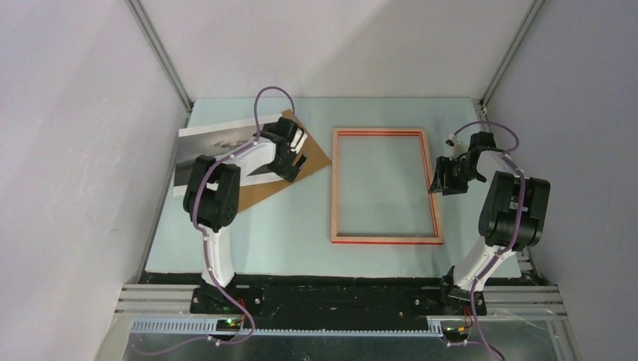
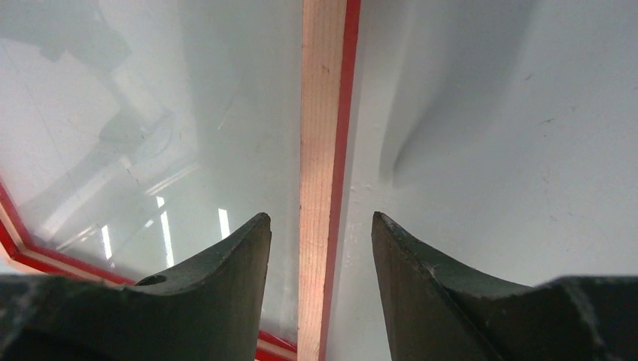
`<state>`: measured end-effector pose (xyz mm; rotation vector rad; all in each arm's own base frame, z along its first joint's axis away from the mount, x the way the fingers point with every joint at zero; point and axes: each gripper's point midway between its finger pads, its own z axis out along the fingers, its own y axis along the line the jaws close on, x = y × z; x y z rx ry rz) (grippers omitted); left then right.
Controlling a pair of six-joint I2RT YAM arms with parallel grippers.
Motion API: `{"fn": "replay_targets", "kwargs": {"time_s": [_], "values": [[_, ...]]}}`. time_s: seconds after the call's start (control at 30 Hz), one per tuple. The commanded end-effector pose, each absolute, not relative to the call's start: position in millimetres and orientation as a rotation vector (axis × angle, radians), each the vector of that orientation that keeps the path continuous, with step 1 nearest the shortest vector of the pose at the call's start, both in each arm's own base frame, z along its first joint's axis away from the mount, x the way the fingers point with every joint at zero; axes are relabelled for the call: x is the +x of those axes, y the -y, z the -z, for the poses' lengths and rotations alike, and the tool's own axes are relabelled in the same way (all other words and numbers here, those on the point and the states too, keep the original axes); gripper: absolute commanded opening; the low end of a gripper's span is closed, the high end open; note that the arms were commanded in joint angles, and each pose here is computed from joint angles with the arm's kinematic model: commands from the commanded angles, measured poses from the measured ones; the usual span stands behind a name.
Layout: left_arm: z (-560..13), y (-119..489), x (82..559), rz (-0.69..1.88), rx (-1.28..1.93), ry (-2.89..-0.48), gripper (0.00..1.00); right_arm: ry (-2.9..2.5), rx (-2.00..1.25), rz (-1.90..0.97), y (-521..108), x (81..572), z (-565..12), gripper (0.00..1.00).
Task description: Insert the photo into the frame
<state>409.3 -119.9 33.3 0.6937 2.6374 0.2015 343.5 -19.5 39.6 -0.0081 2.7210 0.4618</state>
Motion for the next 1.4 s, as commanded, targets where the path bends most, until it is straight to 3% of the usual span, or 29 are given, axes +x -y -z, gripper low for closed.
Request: {"fn": "replay_targets", "kwargs": {"time_s": [0.0, 0.6, 0.77, 0.83, 1.17, 1.3, 1.37], "values": [[-40.7, 126.4, 422.3, -0.215, 0.645, -2.605, 0.89, -2.701, 0.011, -0.486, 18.1, 344.6, -47.3, 0.56], [-39.5, 136.7, 430.2, -0.176, 0.663, -2.597, 0.36, -2.706, 0.028, -0.519, 16.5, 342.7, -45.5, 0.55], [-42.7, 139.6, 430.8, -0.151, 0.664, -2.591, 0.27, -2.7, 0.024, -0.516, 16.5, 342.3, -48.8, 0.54], [-50.2, 137.2, 429.1, -0.143, 0.655, -2.581, 0.29, -2.682, 0.008, -0.51, 15.8, 343.4, -55.2, 0.54], [-97.2, 69.4, 418.9, -0.058, 0.404, -2.557, 0.86, -2.511, -0.161, -0.451, -14.1, 372.3, -117.4, 0.66], [-105.0, 23.2, 419.1, -0.047, 0.219, -2.57, 0.98, -2.452, -0.26, -0.437, -39.0, 387.3, -138.5, 0.69], [-103.7, 2.7, 420.2, -0.036, 0.115, -2.582, 0.99, -2.427, -0.307, -0.444, -53.7, 393.8, -146.5, 0.69]]}}
